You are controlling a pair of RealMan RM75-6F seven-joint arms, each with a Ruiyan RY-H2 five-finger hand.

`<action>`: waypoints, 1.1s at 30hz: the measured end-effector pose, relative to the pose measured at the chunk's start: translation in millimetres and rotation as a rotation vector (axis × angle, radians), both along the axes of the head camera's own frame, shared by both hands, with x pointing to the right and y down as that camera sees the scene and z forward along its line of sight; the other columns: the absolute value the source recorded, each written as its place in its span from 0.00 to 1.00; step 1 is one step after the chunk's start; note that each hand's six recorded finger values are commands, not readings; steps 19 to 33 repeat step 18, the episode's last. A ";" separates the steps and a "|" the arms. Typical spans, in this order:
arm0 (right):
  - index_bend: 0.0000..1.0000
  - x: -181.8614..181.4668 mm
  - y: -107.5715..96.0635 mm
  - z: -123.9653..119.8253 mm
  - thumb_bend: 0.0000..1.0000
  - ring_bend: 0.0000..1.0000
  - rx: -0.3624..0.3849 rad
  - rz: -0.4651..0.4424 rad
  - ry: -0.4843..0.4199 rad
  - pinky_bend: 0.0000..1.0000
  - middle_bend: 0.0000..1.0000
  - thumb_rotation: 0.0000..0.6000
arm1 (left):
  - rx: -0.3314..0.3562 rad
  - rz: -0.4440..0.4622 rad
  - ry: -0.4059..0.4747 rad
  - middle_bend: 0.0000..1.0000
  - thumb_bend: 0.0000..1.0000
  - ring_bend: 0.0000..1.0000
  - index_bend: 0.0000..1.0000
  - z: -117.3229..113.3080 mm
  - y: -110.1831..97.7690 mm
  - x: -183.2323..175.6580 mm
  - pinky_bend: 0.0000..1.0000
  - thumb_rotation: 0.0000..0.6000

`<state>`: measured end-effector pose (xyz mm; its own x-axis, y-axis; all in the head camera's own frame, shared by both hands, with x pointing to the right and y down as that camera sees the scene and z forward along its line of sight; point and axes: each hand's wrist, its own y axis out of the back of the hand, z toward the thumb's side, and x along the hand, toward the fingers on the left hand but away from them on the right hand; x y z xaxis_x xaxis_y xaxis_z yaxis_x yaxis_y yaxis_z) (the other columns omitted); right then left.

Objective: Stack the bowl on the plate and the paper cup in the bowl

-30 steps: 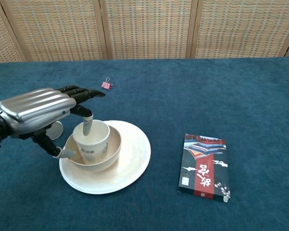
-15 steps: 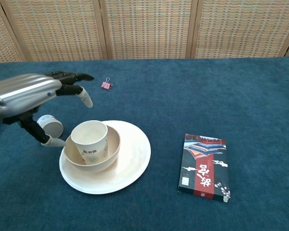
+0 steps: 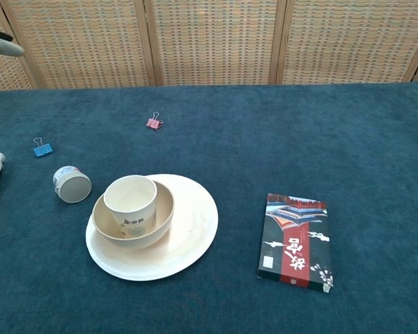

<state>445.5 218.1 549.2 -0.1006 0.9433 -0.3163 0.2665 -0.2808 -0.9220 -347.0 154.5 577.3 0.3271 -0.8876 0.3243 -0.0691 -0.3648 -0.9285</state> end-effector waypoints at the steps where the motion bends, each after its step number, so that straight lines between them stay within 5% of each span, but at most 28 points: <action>1: 0.22 -1.4 0.4 0.7 0.15 0.00 -0.003 -0.006 0.001 0.00 0.00 1.00 | 0.004 -0.012 -0.007 0.00 0.05 0.00 0.08 -1.0 2.9 -5.9 0.00 1.00; 17: 0.22 -29.1 9.3 19.1 0.15 0.00 -0.061 -0.112 0.014 0.00 0.00 1.00 | 0.031 -0.225 -0.193 0.00 0.05 0.00 0.08 -13.6 82.9 -89.4 0.00 1.00; 33: 0.22 -30.1 9.5 20.1 0.15 0.00 -0.065 -0.116 0.014 0.00 0.00 1.00 | 0.028 -0.226 -0.201 0.00 0.05 0.00 0.08 -12.0 85.4 -91.1 0.00 1.00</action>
